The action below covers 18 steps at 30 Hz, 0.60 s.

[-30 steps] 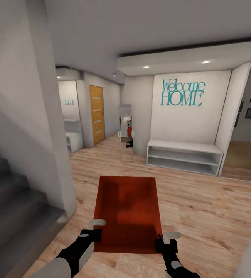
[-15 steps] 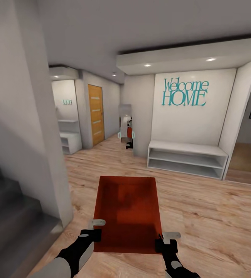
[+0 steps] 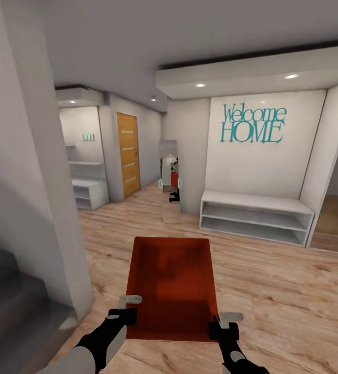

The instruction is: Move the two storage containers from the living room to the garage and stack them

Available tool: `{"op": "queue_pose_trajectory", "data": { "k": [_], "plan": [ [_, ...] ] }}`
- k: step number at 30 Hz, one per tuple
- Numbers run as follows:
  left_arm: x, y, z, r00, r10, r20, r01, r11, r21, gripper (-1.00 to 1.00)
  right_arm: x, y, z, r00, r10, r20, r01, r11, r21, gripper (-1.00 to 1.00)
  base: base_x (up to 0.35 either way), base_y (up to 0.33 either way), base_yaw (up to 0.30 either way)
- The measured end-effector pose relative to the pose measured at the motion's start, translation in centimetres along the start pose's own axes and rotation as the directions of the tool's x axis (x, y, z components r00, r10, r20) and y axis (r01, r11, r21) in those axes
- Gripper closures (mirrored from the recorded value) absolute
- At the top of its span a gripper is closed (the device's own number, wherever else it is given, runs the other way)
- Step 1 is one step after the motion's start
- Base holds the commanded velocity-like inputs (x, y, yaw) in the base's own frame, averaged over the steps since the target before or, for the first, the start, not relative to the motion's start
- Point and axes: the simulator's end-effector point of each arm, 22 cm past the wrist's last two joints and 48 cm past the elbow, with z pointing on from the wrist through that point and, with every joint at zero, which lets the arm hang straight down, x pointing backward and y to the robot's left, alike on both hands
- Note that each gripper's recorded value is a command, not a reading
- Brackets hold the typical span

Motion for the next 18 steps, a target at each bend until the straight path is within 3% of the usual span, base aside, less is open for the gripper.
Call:
{"op": "queue_pose_trajectory", "data": {
  "k": [18],
  "plan": [
    [-0.03, -0.05, -0.01, 1.000, 0.000, 0.001, 0.000, 1.000, 0.000, 1.00, -0.03, -0.06, 0.01, 1.000, -0.002, 0.001, 0.002, 1.000, 0.000, 1.00, 0.322, 0.000, 0.000]
  ]
}}
